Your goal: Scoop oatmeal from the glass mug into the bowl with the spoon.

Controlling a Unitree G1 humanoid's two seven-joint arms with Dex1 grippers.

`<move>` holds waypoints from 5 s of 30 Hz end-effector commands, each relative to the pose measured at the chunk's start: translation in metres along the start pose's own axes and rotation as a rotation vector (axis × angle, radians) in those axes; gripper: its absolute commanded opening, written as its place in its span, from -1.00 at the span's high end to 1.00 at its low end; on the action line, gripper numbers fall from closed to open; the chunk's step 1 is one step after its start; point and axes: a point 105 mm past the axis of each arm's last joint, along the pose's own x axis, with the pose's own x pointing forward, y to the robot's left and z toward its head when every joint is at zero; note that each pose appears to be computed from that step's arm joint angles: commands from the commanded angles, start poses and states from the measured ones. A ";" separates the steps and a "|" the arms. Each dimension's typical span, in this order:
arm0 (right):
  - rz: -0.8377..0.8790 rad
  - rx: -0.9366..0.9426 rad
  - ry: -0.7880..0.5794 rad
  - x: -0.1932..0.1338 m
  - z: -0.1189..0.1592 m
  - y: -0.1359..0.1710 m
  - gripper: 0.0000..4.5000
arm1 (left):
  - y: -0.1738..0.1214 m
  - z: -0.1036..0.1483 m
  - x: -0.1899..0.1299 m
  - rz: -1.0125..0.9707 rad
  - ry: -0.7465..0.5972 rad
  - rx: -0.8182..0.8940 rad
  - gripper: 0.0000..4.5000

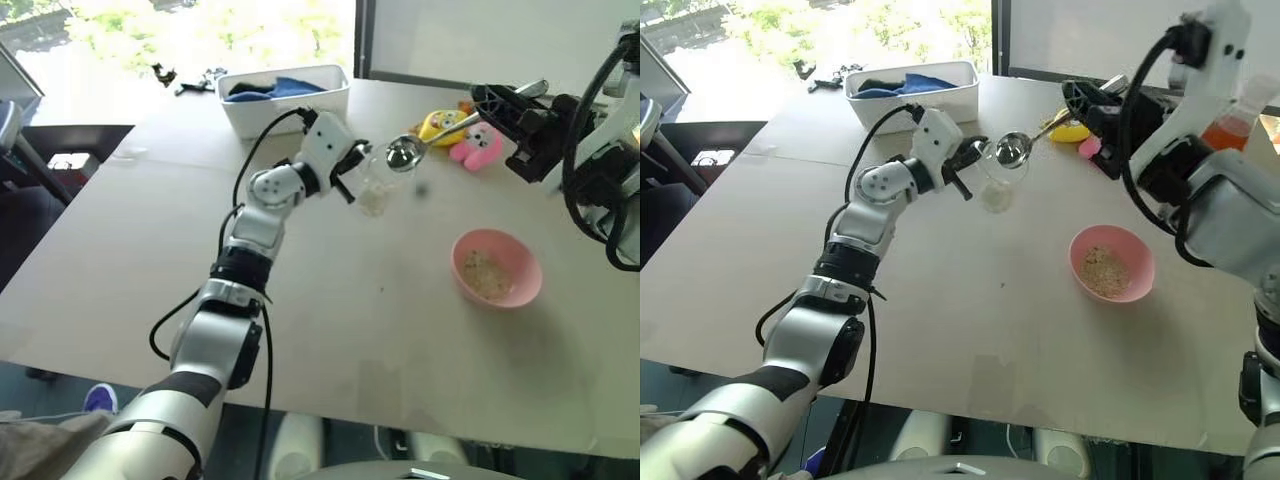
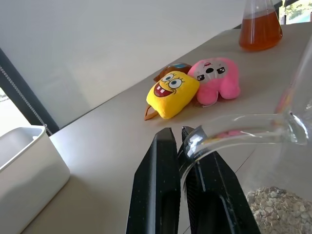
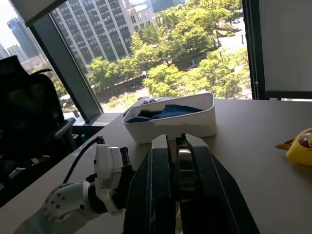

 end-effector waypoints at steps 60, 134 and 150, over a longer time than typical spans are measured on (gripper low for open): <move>-0.035 -0.420 0.225 0.038 -0.065 -0.015 1.00 | -0.020 0.052 0.026 -0.019 -0.169 0.050 0.96; -0.322 0.663 -0.061 -0.041 -0.023 -0.082 1.00 | -0.045 0.021 0.045 -0.093 -0.070 0.073 0.96; -0.464 0.655 -0.189 -0.084 -0.021 -0.098 1.00 | -0.052 0.033 0.066 -0.125 -0.074 0.111 0.96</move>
